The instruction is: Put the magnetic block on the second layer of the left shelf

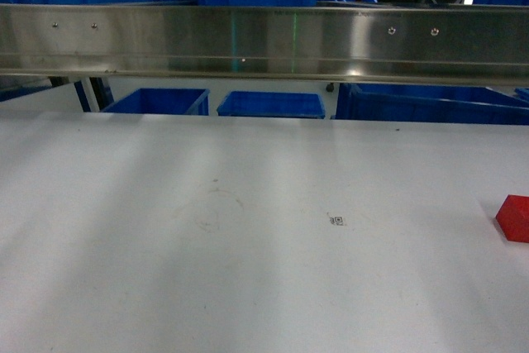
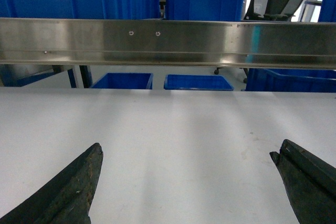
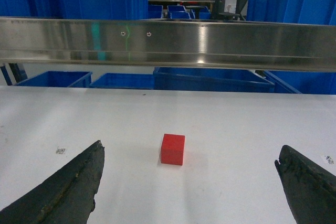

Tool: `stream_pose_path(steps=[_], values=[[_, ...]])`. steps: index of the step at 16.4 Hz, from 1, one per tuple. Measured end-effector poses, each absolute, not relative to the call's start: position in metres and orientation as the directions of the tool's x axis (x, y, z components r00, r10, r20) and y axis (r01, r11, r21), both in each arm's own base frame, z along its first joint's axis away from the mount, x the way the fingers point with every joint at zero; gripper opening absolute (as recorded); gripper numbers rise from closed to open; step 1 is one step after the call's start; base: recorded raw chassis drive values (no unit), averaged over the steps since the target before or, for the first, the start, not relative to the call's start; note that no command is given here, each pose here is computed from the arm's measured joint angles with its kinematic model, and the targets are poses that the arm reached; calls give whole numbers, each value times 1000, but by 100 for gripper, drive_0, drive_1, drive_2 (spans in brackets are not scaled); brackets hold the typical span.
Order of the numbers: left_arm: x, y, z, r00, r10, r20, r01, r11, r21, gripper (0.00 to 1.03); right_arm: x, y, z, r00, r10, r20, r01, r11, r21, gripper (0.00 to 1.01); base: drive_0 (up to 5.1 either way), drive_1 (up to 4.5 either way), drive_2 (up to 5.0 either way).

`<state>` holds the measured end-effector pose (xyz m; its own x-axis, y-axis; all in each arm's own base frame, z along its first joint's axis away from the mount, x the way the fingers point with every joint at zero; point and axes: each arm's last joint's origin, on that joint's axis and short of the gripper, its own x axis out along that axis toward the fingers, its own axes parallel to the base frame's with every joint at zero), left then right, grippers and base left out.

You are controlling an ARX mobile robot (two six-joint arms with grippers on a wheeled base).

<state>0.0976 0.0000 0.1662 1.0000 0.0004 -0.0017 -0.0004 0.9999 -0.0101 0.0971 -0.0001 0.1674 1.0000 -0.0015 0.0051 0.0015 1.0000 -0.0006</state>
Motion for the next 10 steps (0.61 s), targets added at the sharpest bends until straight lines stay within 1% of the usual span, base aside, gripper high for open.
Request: stream_pose_path(steps=[10], values=[[98,0,166,1000,0,-1,0,1000,-10,98,97,0,167,1000,-2,5,2,1000,-1,98,0,0,0]])
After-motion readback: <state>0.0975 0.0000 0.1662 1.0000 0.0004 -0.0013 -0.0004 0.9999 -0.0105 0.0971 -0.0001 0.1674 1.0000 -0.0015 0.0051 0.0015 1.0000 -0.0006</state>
